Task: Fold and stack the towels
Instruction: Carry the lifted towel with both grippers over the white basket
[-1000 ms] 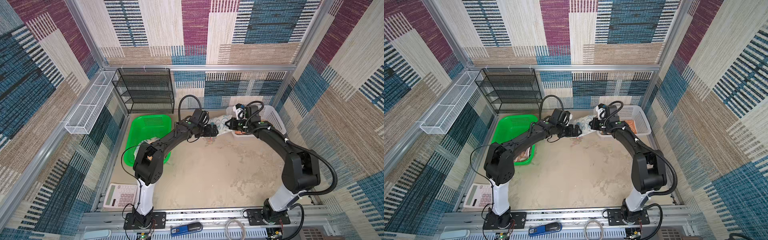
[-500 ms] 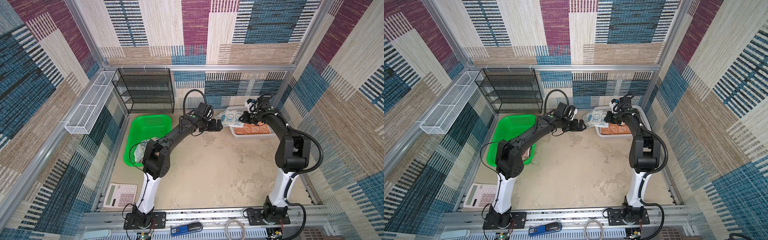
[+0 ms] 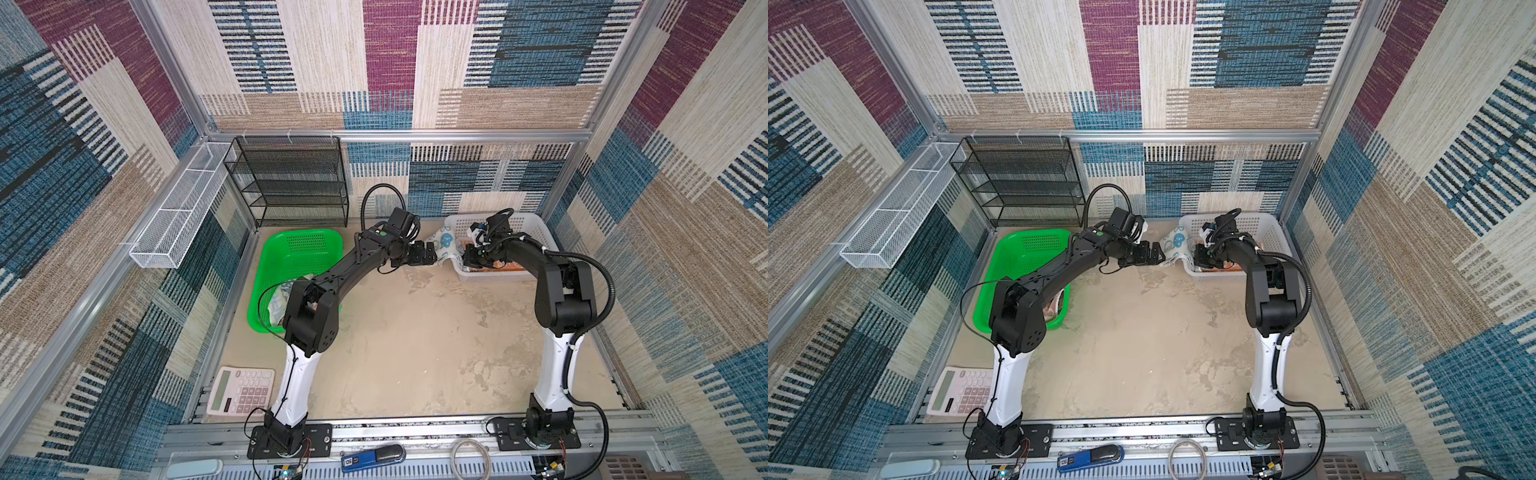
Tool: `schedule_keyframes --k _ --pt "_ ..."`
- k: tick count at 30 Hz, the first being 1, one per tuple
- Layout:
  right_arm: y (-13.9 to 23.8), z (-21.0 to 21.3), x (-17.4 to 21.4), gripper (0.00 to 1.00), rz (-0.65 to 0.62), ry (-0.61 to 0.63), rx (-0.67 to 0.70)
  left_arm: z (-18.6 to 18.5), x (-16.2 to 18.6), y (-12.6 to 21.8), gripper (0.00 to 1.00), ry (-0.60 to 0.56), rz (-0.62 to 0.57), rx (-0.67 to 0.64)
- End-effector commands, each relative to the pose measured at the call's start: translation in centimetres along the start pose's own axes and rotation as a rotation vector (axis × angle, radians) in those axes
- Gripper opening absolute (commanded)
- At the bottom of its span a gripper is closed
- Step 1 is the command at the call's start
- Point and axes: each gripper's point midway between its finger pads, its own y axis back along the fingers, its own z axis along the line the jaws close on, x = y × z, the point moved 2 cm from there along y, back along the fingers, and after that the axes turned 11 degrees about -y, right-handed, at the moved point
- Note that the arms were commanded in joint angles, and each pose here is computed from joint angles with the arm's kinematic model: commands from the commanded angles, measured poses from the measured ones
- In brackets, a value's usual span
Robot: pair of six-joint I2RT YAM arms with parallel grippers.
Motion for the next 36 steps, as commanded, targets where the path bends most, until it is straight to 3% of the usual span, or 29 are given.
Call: schedule_keyframes --k 1,9,14,22,29,36 --pt "-0.8 2.7 -0.6 0.00 -0.014 0.019 -0.071 0.5 -0.2 1.1 0.99 -0.028 -0.013 -0.022" --pt "3.4 4.2 -2.0 0.00 -0.078 0.105 -0.076 0.2 -0.6 1.3 0.99 -0.026 -0.017 -0.011" --pt "6.8 1.7 -1.9 0.00 -0.131 0.112 -0.087 -1.0 -1.0 0.2 0.99 -0.031 -0.012 0.024" --pt "8.1 -3.5 -3.1 0.00 -0.150 0.133 0.103 -1.1 -0.6 -1.0 0.99 -0.032 0.020 0.026" --pt "10.0 -3.6 -3.9 0.00 -0.215 0.159 0.112 -1.3 -0.9 -2.0 0.99 -0.027 0.020 0.034" --pt "10.1 -7.6 -4.4 0.00 -0.212 0.127 0.281 -1.5 -1.0 -2.2 0.99 -0.032 0.023 0.033"
